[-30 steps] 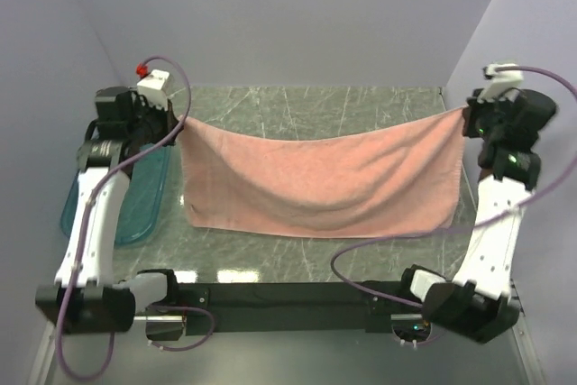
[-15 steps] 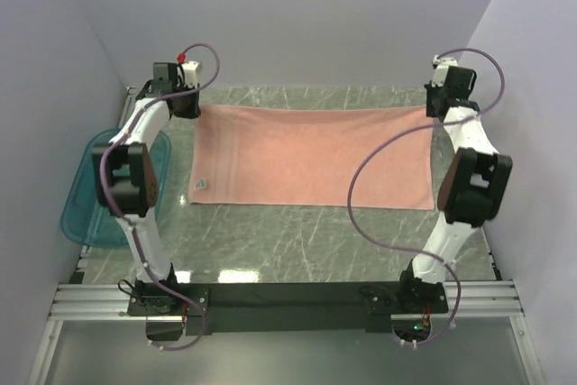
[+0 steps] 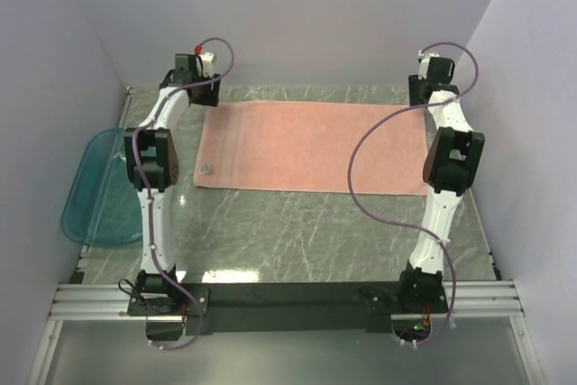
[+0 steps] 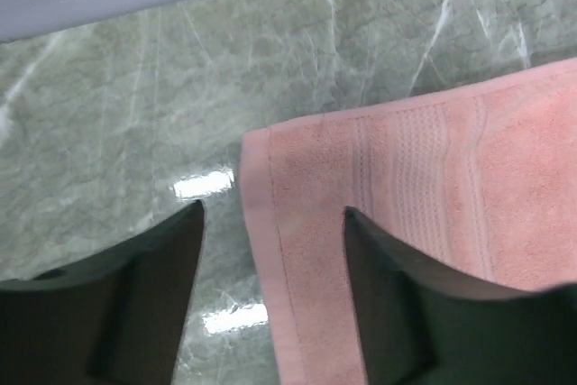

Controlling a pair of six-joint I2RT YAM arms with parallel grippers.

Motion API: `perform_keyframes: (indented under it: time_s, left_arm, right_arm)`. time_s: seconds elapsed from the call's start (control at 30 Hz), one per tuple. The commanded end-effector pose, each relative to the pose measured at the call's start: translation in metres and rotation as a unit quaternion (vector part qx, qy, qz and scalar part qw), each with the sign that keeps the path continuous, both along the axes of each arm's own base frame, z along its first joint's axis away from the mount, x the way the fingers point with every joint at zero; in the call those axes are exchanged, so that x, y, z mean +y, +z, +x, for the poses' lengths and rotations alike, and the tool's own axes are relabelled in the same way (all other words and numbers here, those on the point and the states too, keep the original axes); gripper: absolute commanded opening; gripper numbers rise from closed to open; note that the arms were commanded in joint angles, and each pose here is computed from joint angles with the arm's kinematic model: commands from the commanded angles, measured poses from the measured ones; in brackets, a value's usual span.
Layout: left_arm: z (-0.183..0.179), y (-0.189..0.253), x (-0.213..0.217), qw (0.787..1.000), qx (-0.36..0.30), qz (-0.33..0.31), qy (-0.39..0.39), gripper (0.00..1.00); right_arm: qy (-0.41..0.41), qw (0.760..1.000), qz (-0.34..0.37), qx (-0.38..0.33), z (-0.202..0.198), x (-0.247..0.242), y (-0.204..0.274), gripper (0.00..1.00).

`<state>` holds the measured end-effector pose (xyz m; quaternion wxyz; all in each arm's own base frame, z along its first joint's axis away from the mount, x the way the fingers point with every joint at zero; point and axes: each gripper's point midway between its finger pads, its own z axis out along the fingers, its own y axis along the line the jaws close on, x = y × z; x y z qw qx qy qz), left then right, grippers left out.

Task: Roll the towels
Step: Flatten the towel

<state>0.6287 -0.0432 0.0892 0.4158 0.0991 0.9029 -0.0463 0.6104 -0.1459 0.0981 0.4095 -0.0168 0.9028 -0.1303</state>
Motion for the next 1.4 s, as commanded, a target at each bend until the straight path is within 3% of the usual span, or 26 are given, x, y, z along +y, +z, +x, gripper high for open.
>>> perform_keyframes:
  time_s: [0.0,0.13,0.17,0.23,0.27,0.3,0.33,0.37,0.47,0.57,0.6,0.7,0.77,0.87,1.03,1.37]
  left_arm:
    - [0.016,0.063,0.014,0.997,-0.068,0.01,0.017,0.72]
    - [-0.016,0.099,0.007,0.998,-0.062,-0.014,-0.014,0.73]
    - [-0.03,0.128,0.0,0.996,-0.077,-0.022,-0.034,0.73]
    - [-0.067,0.14,-0.006,0.996,-0.057,-0.028,-0.058,0.73]
    - [-0.081,0.14,-0.009,0.996,-0.044,-0.031,-0.068,0.73]
    - [-0.1,0.136,-0.015,0.995,-0.022,-0.043,-0.085,0.73]
    - [-0.118,0.12,-0.016,0.995,0.009,-0.044,-0.092,0.72]
    - [-0.134,0.132,-0.018,0.994,0.007,-0.049,-0.097,0.72]
    - [-0.181,0.121,-0.027,0.989,0.051,-0.066,-0.123,0.69]
    - [-0.218,0.117,-0.033,0.984,0.072,-0.078,-0.147,0.65]
    - [-0.226,0.116,-0.034,0.983,0.074,-0.08,-0.148,0.63]
    - [-0.251,0.109,-0.034,0.982,0.089,-0.081,-0.146,0.56]
    - [-0.265,0.102,-0.033,0.981,0.098,-0.079,-0.145,0.52]
    - [-0.279,0.087,-0.029,0.982,0.111,-0.071,-0.132,0.45]
    - [-0.292,0.068,-0.027,0.982,0.127,-0.07,-0.119,0.43]
    - [-0.289,0.053,-0.026,0.98,0.154,-0.078,-0.096,0.38]
  right_arm:
    - [-0.016,0.999,-0.021,-0.047,0.003,-0.006,0.059,0.66]
    - [0.019,1.0,0.0,-0.016,-0.029,0.011,0.085,0.67]
    - [0.041,0.999,0.009,-0.029,-0.041,0.02,0.111,0.67]
    - [0.067,0.997,0.024,-0.009,-0.075,0.035,0.125,0.68]
    - [0.072,0.997,0.028,0.002,-0.089,0.039,0.125,0.75]
    - [0.08,0.996,0.04,0.03,-0.106,0.046,0.113,0.91]
    - [0.088,0.994,0.046,0.053,-0.13,0.052,0.117,0.91]
    - [0.101,0.989,0.068,0.08,-0.149,0.059,0.105,0.91]
    - [0.107,0.975,0.112,0.157,-0.203,0.068,0.087,0.81]
    - [0.088,0.957,0.167,0.221,-0.251,0.063,0.063,0.64]
    - [0.075,0.952,0.187,0.23,-0.262,0.054,0.057,0.52]
    - [0.059,0.94,0.208,0.264,-0.288,0.049,0.034,0.32]
    - [0.051,0.935,0.211,0.28,-0.298,0.047,0.019,0.24]
    - [0.04,0.933,0.214,0.287,-0.301,0.046,0.002,0.21]
    - [0.018,0.939,0.21,0.273,-0.288,0.039,-0.02,0.19]
    - [-0.016,0.929,0.204,0.307,-0.284,0.027,-0.067,0.17]
